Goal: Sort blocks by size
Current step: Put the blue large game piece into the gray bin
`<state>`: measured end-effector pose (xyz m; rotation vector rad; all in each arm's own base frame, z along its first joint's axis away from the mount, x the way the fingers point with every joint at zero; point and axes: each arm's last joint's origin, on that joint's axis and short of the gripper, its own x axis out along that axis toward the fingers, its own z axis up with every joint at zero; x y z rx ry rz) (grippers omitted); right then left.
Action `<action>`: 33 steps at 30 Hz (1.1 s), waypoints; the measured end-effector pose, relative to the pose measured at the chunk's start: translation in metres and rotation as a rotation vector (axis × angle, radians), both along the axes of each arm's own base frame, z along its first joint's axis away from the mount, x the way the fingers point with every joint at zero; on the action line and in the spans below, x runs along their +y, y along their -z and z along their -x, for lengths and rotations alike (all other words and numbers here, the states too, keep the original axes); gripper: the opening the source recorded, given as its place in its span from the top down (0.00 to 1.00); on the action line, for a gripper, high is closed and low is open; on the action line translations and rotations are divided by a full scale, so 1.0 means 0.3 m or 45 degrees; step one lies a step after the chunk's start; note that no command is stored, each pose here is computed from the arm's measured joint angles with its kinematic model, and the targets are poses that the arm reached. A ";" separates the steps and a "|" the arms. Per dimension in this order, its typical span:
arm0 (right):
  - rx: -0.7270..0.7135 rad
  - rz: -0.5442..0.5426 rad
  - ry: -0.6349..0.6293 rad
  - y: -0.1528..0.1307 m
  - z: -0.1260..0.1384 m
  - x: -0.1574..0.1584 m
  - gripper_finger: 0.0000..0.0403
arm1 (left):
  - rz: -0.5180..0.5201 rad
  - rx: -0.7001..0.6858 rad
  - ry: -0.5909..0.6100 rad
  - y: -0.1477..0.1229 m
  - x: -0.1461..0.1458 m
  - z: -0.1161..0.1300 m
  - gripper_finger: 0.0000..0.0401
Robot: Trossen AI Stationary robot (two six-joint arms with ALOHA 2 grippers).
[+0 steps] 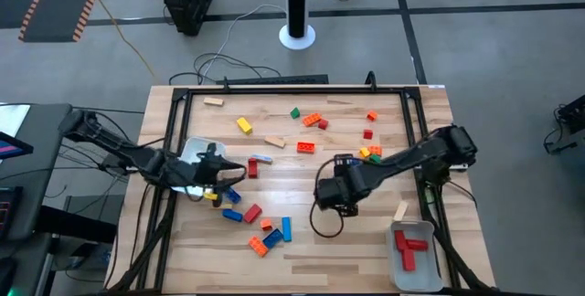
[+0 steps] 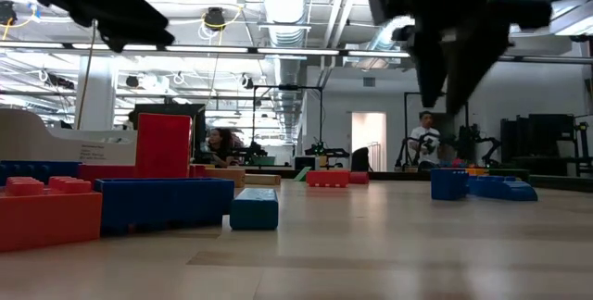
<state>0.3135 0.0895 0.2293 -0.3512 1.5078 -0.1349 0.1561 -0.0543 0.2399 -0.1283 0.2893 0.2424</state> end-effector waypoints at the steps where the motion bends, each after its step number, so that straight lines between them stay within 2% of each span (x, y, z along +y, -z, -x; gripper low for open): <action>1: 0.044 -0.012 -0.045 0.017 -0.008 -0.004 0.35 | 0.008 -0.002 -0.004 -0.002 -0.003 0.012 0.57; 5: 0.188 -0.033 -0.141 0.084 -0.039 -0.039 0.35 | 0.066 -0.011 0.003 -0.007 -0.012 0.043 0.57; 13: 0.357 -0.101 -0.178 0.178 -0.073 -0.097 0.35 | 0.076 -0.028 0.005 -0.012 -0.017 0.052 0.57; 21: 0.441 -0.118 -0.206 0.247 -0.052 -0.108 0.37 | 0.067 -0.014 0.003 -0.008 -0.016 0.053 0.57; 24: 0.470 -0.118 -0.188 0.269 -0.036 -0.119 0.43 | 0.061 -0.003 0.002 -0.006 -0.015 0.054 0.57; 28: 0.482 -0.117 -0.170 0.286 -0.024 -0.125 0.57 | 0.062 0.000 0.000 -0.005 -0.015 0.055 0.57; 31: 0.459 -0.118 -0.121 0.274 -0.023 -0.134 0.69 | 0.062 0.000 0.000 -0.005 -0.015 0.055 0.57; 33: 0.448 -0.115 -0.086 0.248 -0.013 -0.137 0.72 | 0.062 0.000 0.000 -0.005 -0.015 0.055 0.57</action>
